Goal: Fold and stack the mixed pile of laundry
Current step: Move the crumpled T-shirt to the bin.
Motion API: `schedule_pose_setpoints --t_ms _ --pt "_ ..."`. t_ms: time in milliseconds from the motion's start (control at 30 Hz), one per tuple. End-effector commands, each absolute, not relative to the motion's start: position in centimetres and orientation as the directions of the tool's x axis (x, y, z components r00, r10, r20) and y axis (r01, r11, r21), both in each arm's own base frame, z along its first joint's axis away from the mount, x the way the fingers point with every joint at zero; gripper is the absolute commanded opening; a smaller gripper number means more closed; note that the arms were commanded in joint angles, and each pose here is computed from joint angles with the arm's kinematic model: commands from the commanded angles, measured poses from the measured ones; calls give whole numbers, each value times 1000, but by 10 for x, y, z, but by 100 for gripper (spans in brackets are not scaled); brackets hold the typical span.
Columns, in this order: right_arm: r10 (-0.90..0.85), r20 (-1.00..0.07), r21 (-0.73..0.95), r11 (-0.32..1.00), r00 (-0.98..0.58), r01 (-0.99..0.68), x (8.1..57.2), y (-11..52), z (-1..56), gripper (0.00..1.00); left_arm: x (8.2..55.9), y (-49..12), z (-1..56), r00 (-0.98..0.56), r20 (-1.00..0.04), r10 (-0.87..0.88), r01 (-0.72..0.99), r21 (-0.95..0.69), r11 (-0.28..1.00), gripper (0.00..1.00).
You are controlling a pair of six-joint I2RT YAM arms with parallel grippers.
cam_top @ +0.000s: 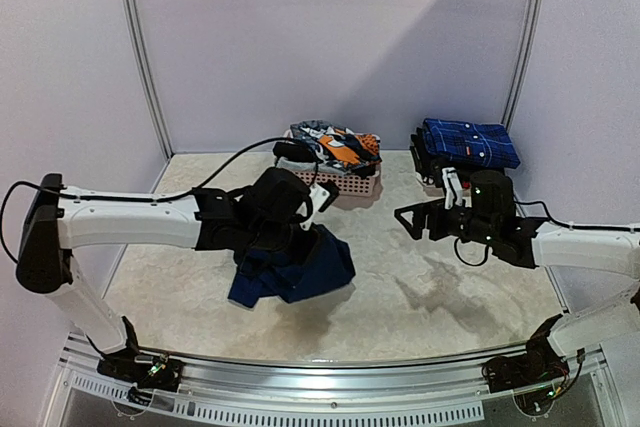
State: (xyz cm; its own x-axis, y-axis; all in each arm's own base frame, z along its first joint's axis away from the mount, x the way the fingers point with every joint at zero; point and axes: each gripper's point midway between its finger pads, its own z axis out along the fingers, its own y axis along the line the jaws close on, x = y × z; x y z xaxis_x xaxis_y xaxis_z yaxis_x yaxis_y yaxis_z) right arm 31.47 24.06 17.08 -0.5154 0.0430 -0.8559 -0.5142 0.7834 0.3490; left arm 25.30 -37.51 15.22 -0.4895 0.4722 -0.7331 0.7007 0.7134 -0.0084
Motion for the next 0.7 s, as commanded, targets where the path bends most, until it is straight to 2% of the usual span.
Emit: schedule_pose_setpoints --t_ms 0,167,267,400,467,567,667 --pt "56 -868 331 807 -494 -489 310 231 171 99 232 -398 115 -474 -669 572 787 -31 616 0" --pt "67 -878 328 805 -474 -494 309 229 176 99 224 -408 97 -485 -639 597 808 -68 585 0" --pt "63 -877 328 803 -476 -498 309 230 175 99 219 -409 99 -485 -647 589 813 -86 575 9" --pt "58 -876 334 789 -480 -516 306 233 174 99 214 -399 113 -473 -687 551 812 -98 575 44" --pt "52 -875 343 769 -482 -540 304 238 175 99 214 -389 122 -465 -709 530 804 -88 589 58" --pt "39 -868 361 734 -495 -575 301 248 174 99 218 -365 136 -458 -732 504 768 -39 640 73" --pt "25 -859 382 696 -511 -608 297 259 173 99 223 -334 143 -477 -732 486 708 8 707 81"
